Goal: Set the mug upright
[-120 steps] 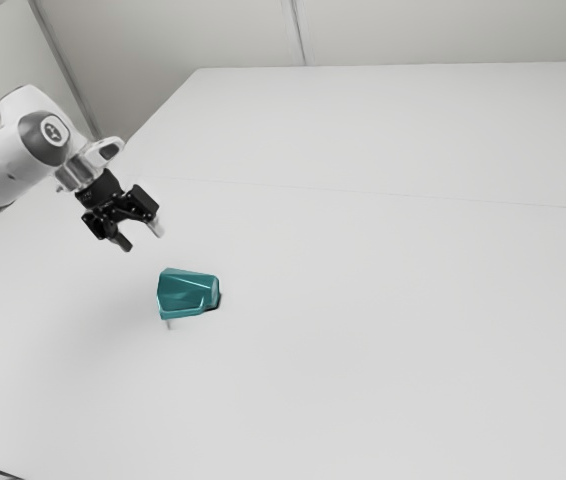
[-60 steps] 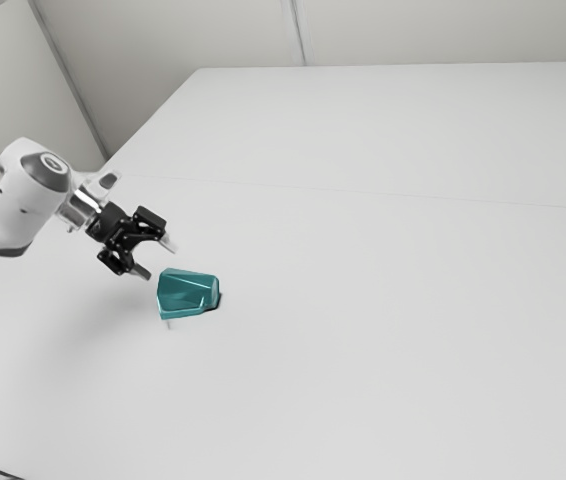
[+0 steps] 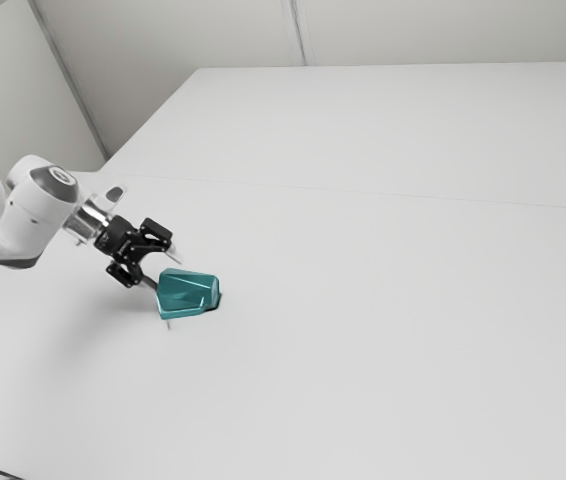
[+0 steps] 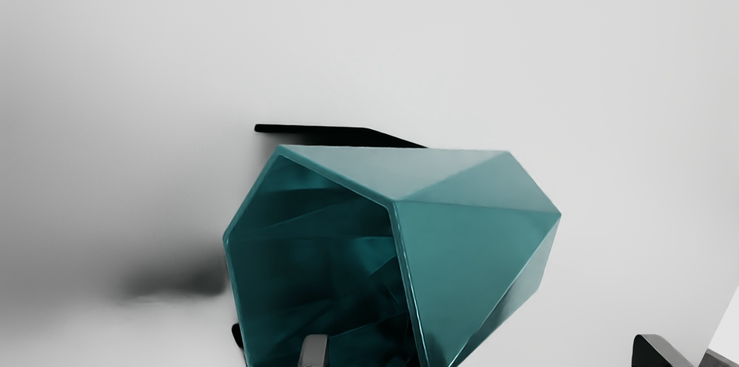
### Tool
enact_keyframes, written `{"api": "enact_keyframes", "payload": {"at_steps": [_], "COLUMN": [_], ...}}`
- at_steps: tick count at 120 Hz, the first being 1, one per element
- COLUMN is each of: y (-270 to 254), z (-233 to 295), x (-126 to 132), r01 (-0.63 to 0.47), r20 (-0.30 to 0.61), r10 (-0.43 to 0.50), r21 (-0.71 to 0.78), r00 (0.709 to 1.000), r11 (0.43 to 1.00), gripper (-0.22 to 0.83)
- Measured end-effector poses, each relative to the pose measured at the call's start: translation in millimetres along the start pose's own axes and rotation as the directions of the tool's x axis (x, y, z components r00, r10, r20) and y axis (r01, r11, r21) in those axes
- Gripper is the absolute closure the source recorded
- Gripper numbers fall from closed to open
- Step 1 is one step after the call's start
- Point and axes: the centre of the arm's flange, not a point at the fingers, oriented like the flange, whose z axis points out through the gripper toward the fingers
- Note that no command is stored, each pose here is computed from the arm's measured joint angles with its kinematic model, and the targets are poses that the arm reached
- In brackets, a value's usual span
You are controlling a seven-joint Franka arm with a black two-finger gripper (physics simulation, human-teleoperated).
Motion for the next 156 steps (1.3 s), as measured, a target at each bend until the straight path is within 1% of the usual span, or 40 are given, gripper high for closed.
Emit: {"api": "enact_keyframes", "payload": {"at_steps": [21,39,55,63,71,95,107,122,156], "y": [-22.1,-19.1,-21.5,-20.0,-19.0,-16.9,-13.8,-9.0,-0.7], "z": [11.4,12.4,23.4,25.7,28.2,31.3,30.3,29.3,26.0], "x": [6.4,11.1,15.2,16.9,17.9,18.4,18.1,16.9,12.7], "r01": [0.046,0.042,0.051,0.048,0.042,0.022,0.006,-0.013,-0.046], "r20": [0.002,-0.018,-0.026,-0.035,-0.042,-0.056,-0.062,-0.065,-0.061], "r10": [-0.046,-0.044,-0.055,-0.054,-0.05,-0.035,-0.02,-0.002,0.032], "r21": [-0.044,-0.09,-0.141,-0.164,-0.181,-0.212,-0.218,-0.228,-0.242], "r00": [0.999,0.999,0.998,0.998,0.998,0.998,0.998,0.998,0.998], "r11": [0.998,0.995,0.989,0.985,0.983,0.977,0.976,0.974,0.969], "gripper": [0.15,0.2,0.22,0.25,0.32,0.59,0.66,0.73,0.77]}}
